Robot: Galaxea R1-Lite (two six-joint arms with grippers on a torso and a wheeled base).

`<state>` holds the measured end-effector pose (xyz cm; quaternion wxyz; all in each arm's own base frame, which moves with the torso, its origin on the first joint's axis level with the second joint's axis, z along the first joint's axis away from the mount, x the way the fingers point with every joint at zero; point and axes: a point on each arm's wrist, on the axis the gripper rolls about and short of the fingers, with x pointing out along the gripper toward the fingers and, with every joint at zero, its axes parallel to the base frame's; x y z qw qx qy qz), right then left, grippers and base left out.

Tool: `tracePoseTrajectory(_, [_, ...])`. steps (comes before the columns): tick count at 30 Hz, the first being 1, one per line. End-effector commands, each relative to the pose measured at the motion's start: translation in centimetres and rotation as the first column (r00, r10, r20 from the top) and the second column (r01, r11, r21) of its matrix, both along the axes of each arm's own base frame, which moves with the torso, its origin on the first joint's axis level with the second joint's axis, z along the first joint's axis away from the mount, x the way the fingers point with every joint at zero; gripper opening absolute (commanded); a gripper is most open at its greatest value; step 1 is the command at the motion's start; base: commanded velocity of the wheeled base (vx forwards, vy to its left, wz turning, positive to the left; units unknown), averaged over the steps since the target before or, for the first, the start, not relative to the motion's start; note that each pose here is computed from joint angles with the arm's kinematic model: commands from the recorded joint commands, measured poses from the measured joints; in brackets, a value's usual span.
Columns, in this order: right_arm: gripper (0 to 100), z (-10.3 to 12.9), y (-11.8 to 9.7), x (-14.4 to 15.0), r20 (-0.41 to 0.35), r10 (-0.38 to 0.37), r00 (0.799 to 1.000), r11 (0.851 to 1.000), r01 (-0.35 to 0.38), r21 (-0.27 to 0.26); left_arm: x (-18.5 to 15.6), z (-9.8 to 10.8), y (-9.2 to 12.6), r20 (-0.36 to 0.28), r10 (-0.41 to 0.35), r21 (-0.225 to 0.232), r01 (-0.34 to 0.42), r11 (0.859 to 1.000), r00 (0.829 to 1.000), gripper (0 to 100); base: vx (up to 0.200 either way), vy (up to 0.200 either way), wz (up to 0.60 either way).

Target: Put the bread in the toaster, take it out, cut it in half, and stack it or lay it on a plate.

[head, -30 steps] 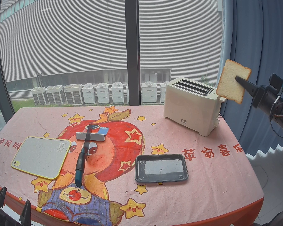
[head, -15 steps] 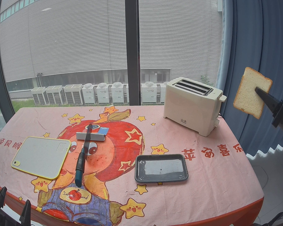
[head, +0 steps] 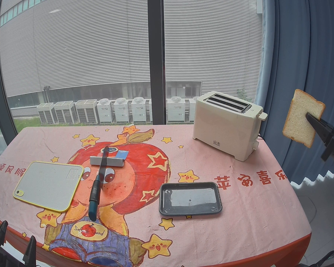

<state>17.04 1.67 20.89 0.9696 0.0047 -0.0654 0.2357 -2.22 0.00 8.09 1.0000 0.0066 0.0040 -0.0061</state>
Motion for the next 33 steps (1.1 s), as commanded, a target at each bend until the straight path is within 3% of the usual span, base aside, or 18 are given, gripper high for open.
tracePoseTrajectory(1, [0, -0.33, -0.07, 0.12, -0.008, -0.007, 1.000, 1.000, 0.007, -0.015, 0.12, -0.48, 0.00, -0.017, 0.000, -0.004, 0.000, 1.000, 1.000, 100, 0.000, 0.000, 0.00])
tracePoseTrajectory(14, [0, -0.47, -0.05, -0.16, 0.004, -0.009, 1.000, 0.999, 0.009, -0.031, 0.11, -0.44, 0.00, -0.015, 0.005, -0.007, -0.005, 1.000, 1.000, 100, 0.000, 0.000, 0.00])
tracePoseTrajectory(26, [0, -1.06, -0.01, -0.11, -0.011, -0.013, 1.000, 0.998, 0.012, -0.062, 0.11, -0.44, 0.00, -0.015, 0.003, -0.005, -0.003, 1.000, 1.000, 100, -0.200, 0.000, 0.00])
tracePoseTrajectory(33, [0, -1.23, -0.03, -0.09, -0.020, -0.013, 1.000, 0.998, 0.012, -0.061, 0.12, -0.48, 0.00, -0.017, 0.001, -0.005, -0.002, 1.000, 1.000, 100, 0.000, 0.000, 0.00])
